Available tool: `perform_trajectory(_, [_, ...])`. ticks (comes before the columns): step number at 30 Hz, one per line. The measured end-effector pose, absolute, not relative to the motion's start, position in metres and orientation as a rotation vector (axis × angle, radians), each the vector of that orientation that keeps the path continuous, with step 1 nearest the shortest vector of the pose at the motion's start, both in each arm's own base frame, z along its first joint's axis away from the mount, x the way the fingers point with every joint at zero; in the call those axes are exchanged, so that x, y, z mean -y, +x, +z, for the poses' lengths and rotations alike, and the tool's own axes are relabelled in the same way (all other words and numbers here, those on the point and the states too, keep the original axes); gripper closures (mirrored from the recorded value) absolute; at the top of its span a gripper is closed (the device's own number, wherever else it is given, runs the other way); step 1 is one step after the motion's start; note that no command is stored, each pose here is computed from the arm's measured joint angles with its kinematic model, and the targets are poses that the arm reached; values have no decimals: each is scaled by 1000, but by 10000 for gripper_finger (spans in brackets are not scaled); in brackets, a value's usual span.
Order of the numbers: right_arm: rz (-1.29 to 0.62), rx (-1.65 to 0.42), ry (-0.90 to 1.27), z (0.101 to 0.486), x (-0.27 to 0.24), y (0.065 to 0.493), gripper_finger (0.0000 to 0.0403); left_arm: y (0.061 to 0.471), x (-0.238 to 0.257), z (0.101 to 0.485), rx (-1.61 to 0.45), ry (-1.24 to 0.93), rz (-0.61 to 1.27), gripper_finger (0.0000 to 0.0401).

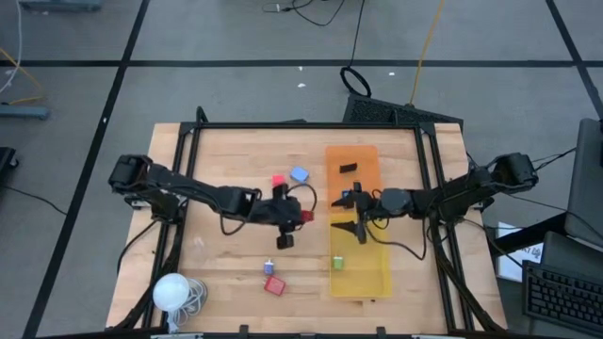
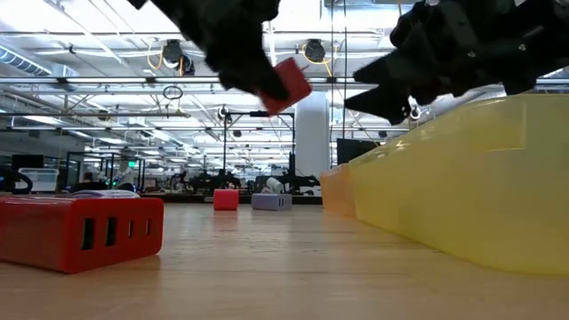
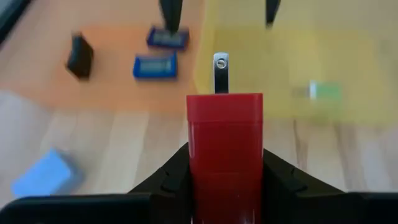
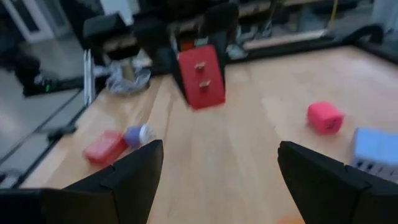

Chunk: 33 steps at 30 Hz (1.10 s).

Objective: Pick & Place Office items
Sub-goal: Put the top red charger adapter into the yellow bin

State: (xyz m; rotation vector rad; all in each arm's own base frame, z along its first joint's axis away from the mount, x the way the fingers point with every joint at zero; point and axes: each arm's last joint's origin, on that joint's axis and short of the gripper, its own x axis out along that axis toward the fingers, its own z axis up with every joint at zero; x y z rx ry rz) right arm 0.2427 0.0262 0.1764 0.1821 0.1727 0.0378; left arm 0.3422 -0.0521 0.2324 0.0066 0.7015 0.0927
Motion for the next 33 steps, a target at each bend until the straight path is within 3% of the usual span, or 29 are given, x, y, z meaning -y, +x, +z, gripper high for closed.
perform_trajectory(15, [59,17,191,186,-26,253,99,356,50,250,-491,-3,-63,283])
perform_trajectory(33, [190,36,149,189,-44,268,99,354,51,247,-522,-9,-68,284])
